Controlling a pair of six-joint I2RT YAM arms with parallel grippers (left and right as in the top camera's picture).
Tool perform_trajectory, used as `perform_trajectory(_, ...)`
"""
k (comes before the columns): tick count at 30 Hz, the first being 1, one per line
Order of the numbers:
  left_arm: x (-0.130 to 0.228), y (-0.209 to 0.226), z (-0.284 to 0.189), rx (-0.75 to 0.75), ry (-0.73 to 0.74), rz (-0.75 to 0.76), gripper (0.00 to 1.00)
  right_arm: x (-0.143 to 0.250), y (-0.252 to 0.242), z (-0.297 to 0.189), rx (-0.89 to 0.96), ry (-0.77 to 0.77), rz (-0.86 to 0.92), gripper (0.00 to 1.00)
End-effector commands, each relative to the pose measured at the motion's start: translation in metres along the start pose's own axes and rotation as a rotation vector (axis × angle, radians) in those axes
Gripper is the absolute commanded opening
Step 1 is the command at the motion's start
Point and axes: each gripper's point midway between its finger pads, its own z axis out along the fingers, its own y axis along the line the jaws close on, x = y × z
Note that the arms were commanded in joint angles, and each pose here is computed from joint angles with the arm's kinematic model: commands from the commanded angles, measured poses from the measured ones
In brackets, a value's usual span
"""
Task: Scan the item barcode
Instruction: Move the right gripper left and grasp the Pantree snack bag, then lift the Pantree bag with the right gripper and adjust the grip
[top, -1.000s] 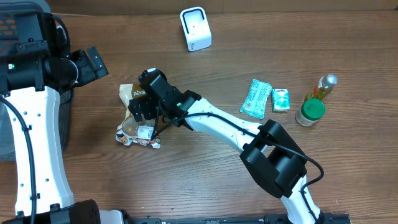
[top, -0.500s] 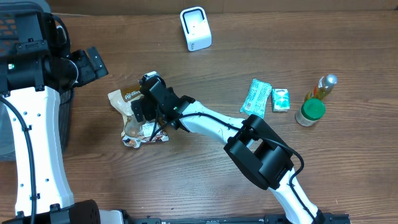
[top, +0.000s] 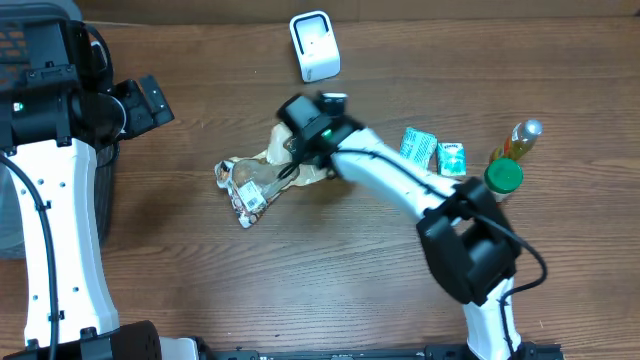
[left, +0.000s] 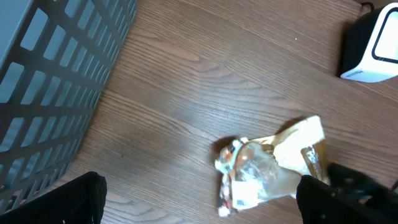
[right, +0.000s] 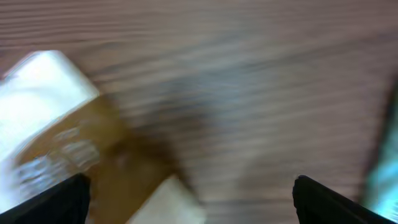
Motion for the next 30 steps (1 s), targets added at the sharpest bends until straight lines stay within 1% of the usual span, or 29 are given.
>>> perform_trajectory(1,-0.001,-0.001,-0.001,0.003,-0.005,0.014,1.0,-0.008,-0.019,-0.01,-0.057,0.08,0.125,1.0)
perform_trajectory(2,-0.001,-0.001,-0.001,0.003,-0.005,0.014,1.0,-0.012,-0.02,-0.011,-0.095,0.09,0.083,1.0)
perform_trajectory(3,-0.001,-0.001,-0.001,0.003,-0.005,0.014,1.0,-0.011,-0.005,-0.016,-0.21,0.12,-0.043,1.0)
perform_trajectory(4,-0.001,-0.001,-0.001,0.003,-0.005,0.014,1.0,-0.009,0.002,-0.018,-0.262,0.133,-0.095,1.0)
perform_trajectory(5,-0.001,-0.001,-0.001,0.003,-0.005,0.014,1.0,-0.001,0.025,-0.028,-0.432,0.161,-0.254,1.0)
perform_trajectory(6,-0.001,-0.001,-0.001,0.003,-0.005,0.014,0.99,0.002,0.033,-0.032,-0.49,0.163,-0.308,1.0)
perform_trajectory(12,-0.001,-0.001,-0.001,0.003,-0.005,0.014,1.0,-0.006,0.046,-0.036,-0.534,0.117,-0.319,1.0)
perform_trajectory(15,-0.001,-0.001,-0.001,0.003,-0.005,0.014,1.0,-0.004,0.057,-0.037,-0.556,0.077,-0.411,1.0)
perform_trajectory(22,-0.001,-0.001,-0.001,0.003,-0.005,0.014,1.0,0.024,0.074,-0.027,-0.559,0.118,-0.508,1.0)
perform_trajectory(30,-0.001,-0.001,-0.001,0.003,-0.005,0.014,1.0,0.031,0.071,-0.014,-0.527,0.131,-0.514,1.0)
